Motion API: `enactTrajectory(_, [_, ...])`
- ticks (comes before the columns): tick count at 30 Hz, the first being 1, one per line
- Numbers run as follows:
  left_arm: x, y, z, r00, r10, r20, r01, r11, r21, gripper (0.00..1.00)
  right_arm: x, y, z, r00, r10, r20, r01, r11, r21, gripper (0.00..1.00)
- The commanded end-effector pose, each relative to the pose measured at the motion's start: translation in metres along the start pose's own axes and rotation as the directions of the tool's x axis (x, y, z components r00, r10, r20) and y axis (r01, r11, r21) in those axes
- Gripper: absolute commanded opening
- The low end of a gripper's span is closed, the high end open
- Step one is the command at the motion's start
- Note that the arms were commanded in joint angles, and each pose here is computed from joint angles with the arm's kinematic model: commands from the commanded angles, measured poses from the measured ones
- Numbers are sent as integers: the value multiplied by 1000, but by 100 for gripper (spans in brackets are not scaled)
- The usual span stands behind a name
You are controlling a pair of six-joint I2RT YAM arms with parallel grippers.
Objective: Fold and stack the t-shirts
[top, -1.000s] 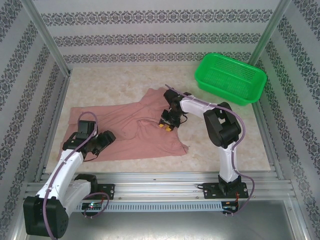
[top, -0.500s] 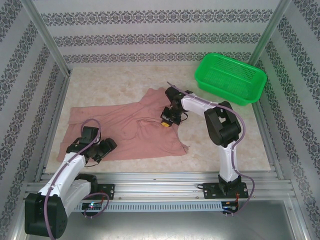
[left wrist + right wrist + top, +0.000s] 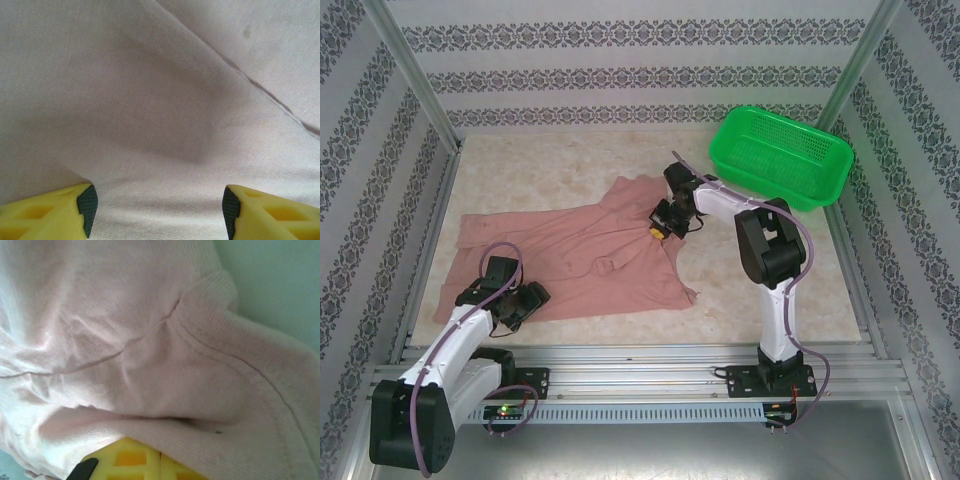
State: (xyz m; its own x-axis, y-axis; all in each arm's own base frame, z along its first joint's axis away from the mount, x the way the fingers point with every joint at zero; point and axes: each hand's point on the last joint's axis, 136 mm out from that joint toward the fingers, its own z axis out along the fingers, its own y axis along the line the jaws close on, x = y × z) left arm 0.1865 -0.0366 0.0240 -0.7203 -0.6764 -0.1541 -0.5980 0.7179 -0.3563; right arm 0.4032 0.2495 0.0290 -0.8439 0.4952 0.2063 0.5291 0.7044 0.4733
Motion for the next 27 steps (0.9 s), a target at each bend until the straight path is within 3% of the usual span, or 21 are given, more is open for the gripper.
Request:
enactTrajectory(1, [12, 24, 5, 1000, -12, -29, 9, 995, -102, 70, -15, 20, 6, 999, 53, -6, -54, 993, -104, 11])
enactTrajectory(3, [12, 24, 5, 999, -12, -30, 9, 995, -103, 70, -16, 30, 5, 998, 55, -10, -56, 987, -149, 20])
enactTrajectory(9, [12, 22, 4, 999, -11, -31, 7, 995, -98, 70, -16, 40, -21, 999, 30, 33, -22, 977, -210, 34])
enactTrajectory(16, [-4, -5, -12, 999, 16, 27, -17, 1000, 3, 71, 35, 42, -57, 977, -210, 27, 212, 969, -127, 39])
enactTrajectory(23, [-29, -41, -46, 990, 63, 123, -76, 992, 106, 71, 123, 31, -24, 900, -402, -167, 404, 914, -26, 39])
enactTrajectory(27, [-44, -59, -72, 976, 94, 194, -123, 982, 145, 73, 141, 30, -1, 843, -501, -197, 515, 857, 24, 39])
